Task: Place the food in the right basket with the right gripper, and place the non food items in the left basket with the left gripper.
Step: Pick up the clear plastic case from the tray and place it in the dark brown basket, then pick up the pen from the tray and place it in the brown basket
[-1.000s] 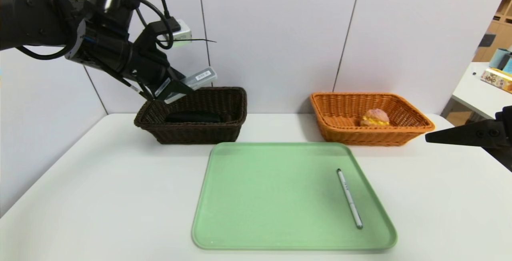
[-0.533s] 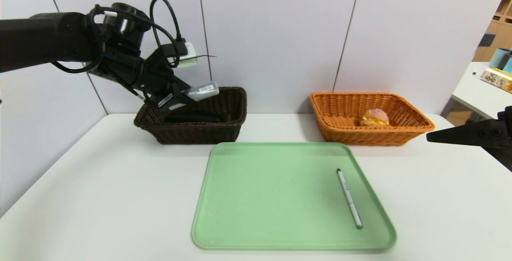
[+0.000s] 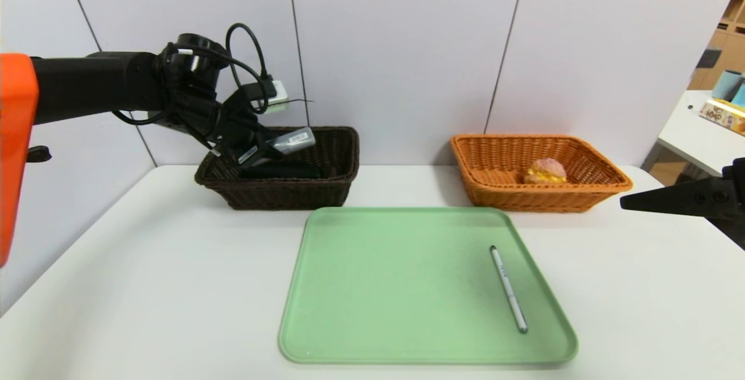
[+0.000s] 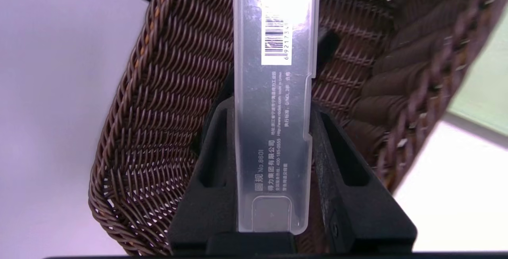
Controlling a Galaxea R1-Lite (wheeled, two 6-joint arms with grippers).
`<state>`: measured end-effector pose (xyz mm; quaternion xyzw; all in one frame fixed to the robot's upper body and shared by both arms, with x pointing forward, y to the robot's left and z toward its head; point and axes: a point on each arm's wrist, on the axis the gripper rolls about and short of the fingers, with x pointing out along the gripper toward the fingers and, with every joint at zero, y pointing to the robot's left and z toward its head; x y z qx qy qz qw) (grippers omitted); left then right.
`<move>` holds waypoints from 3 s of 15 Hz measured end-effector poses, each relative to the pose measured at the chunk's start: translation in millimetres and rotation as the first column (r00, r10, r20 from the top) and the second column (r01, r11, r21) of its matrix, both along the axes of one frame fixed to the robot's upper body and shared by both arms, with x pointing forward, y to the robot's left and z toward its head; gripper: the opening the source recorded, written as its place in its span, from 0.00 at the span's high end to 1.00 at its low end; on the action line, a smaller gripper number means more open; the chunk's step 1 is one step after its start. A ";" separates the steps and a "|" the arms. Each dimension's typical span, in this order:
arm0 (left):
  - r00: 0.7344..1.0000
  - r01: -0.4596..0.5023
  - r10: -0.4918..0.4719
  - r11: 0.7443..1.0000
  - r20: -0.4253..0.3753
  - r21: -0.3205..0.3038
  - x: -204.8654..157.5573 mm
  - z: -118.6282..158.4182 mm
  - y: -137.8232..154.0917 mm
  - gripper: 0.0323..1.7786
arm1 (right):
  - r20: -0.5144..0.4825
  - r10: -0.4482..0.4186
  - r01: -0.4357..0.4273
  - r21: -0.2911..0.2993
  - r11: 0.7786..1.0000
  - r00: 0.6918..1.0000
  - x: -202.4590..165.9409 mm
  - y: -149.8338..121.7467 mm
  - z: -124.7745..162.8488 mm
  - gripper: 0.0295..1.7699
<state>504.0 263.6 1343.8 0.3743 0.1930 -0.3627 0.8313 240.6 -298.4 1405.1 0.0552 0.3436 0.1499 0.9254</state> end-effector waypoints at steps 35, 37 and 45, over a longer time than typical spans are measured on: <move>0.847 -0.481 0.369 0.839 -0.382 -0.256 -189.4 -5.3 -232.9 0.05 | -0.088 0.004 -0.005 -0.005 1.000 0.996 17.0 7.7 -18.4 0.04; 0.833 -0.517 0.414 0.818 -0.367 -0.253 -192.2 -17.9 -258.0 0.05 | -0.088 0.000 0.000 -0.004 1.000 0.996 16.7 7.0 -18.3 0.04; 0.739 -0.668 0.584 0.700 -0.335 -0.252 -204.0 -59.6 -312.9 0.05 | -0.074 -0.030 0.032 0.018 0.999 0.997 3.0 1.7 -15.2 0.04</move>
